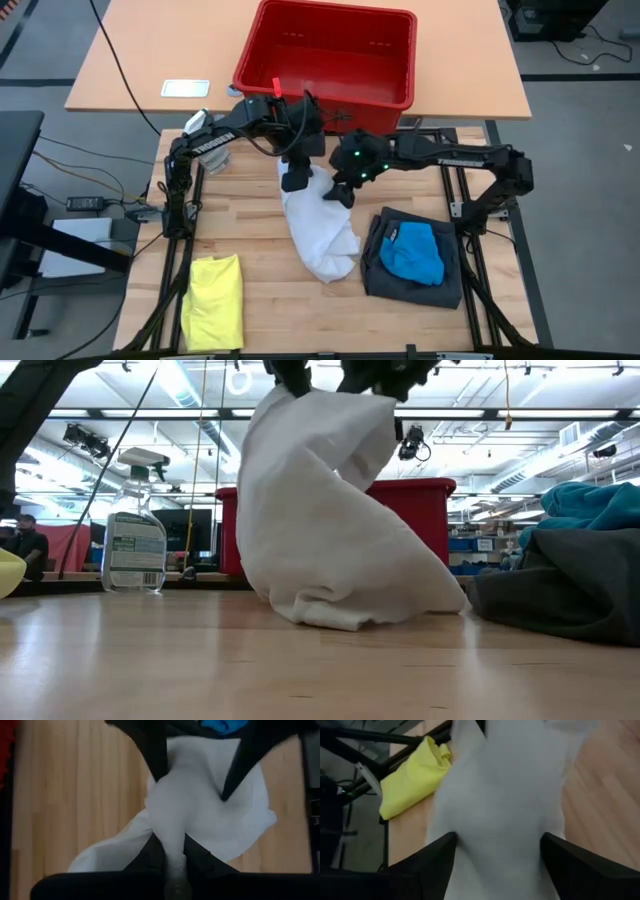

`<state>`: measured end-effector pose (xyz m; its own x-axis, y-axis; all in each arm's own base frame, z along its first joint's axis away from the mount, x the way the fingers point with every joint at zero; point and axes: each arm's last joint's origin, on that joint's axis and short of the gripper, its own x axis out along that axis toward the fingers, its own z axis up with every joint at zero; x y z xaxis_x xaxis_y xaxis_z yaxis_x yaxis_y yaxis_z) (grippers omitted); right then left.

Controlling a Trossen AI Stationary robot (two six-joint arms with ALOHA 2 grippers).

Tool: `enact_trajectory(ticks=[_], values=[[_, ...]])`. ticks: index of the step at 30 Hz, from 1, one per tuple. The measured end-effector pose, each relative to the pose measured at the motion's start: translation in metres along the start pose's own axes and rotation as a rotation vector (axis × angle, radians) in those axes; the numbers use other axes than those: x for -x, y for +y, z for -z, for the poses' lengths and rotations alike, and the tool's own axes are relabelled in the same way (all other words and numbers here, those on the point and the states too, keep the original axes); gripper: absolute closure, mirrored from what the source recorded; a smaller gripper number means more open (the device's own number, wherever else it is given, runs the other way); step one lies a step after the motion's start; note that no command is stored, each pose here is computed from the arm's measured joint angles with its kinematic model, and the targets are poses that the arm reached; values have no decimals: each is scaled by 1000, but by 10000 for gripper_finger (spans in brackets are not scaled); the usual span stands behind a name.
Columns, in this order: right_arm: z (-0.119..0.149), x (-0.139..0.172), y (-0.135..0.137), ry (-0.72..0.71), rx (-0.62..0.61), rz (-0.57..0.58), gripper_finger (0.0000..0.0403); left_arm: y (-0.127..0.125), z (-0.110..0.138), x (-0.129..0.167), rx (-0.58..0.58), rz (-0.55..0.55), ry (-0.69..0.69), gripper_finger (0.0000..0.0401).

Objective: Fold laundry
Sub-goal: Fold the white polo

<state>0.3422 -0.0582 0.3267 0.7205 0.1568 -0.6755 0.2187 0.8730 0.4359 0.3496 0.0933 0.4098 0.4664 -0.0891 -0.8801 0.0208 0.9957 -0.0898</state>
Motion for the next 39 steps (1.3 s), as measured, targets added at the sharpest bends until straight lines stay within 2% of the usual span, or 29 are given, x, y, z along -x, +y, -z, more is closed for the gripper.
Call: enact_trajectory(ticks=[3,5,7,10,11,19,23,28,31,33,36,39], values=[[1,-12,-1,22,-42,-4,122,3,1,0,7,-43,9,374],[1,-17,-1,20,-33,-7,162,6,1,1,38,-52,9,374],[-1,-19,-1,4,-18,7,226,10,2,2,81,-57,6,374],[-4,-17,-6,-34,9,60,351,17,3,4,127,-71,-8,374],[-5,-15,-8,-48,24,85,374,19,3,5,143,-78,-12,374],[-18,19,-31,-232,87,486,387,51,8,19,226,-246,-79,374],[-32,53,-11,-335,263,662,387,48,9,45,233,-311,-197,374],[-52,88,22,-423,446,757,387,25,8,87,182,-365,-411,374],[-51,92,32,-419,467,755,387,9,8,99,183,-360,-475,374],[-44,88,34,-370,434,725,387,1,9,96,201,-328,-439,374],[-27,76,35,-244,320,575,387,-13,8,71,268,-256,-302,374],[-3,50,34,-88,176,367,387,-34,3,27,287,-184,-129,374]])
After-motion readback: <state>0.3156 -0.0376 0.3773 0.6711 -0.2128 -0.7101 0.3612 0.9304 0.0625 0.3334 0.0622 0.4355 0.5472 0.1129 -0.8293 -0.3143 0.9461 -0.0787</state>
